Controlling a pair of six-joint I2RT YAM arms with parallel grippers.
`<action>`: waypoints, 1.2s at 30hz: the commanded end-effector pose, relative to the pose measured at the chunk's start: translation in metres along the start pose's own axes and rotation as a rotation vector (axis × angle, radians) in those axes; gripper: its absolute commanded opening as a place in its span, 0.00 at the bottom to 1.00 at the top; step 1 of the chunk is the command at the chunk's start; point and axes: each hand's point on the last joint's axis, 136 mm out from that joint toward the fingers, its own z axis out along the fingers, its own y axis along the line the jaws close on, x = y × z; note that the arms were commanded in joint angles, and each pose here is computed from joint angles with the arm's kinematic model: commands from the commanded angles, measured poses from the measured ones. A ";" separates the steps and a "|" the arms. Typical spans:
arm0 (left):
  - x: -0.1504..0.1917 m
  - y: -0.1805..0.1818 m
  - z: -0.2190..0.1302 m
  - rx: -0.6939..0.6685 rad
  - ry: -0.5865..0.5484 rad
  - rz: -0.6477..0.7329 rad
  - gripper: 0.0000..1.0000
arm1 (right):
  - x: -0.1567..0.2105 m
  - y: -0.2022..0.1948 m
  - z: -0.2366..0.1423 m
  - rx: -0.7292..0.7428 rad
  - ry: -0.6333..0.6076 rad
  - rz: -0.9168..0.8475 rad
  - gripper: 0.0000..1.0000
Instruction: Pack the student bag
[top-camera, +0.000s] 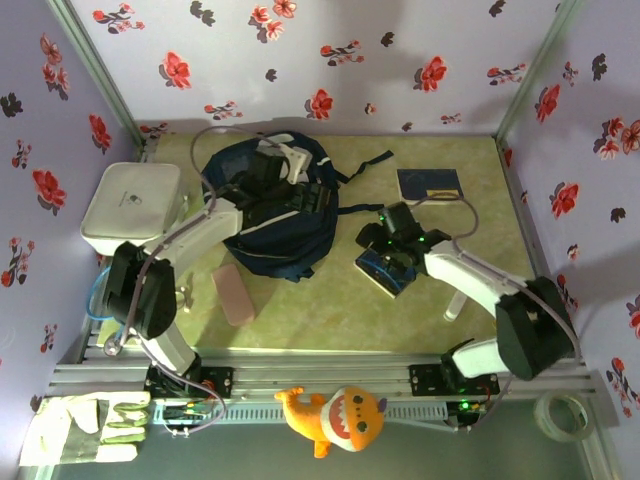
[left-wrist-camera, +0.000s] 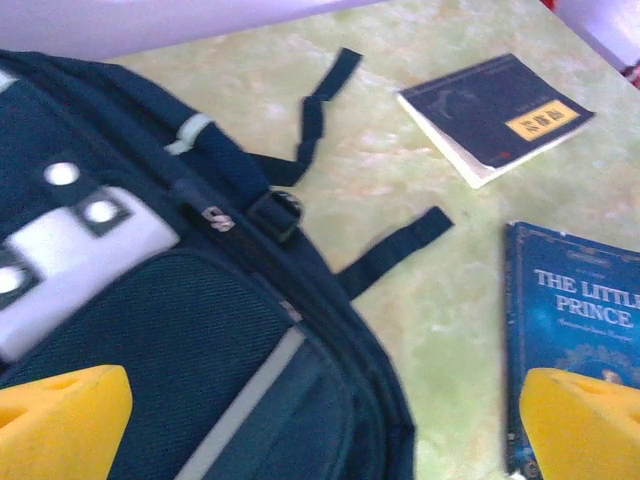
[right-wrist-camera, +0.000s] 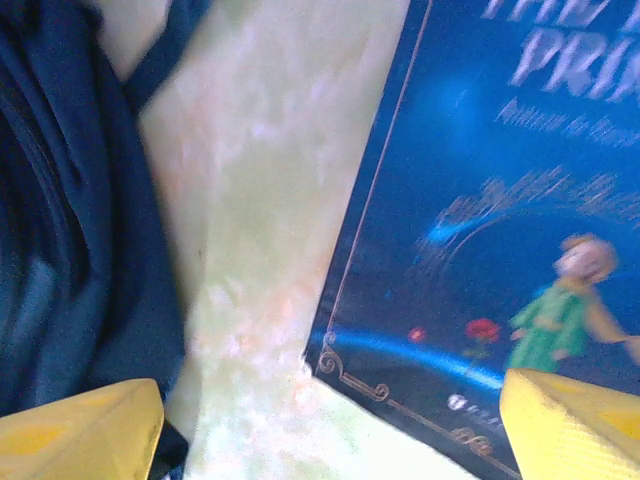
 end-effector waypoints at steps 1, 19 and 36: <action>0.002 -0.036 0.016 0.080 0.049 0.010 1.00 | -0.029 -0.039 -0.018 0.128 -0.087 0.032 0.88; 0.091 -0.121 0.115 0.123 0.422 -0.062 0.71 | -0.022 -0.114 0.003 0.190 0.010 0.118 0.60; 0.147 -0.139 0.143 0.113 0.607 -0.166 0.52 | -0.004 -0.130 0.017 0.260 0.117 0.045 0.34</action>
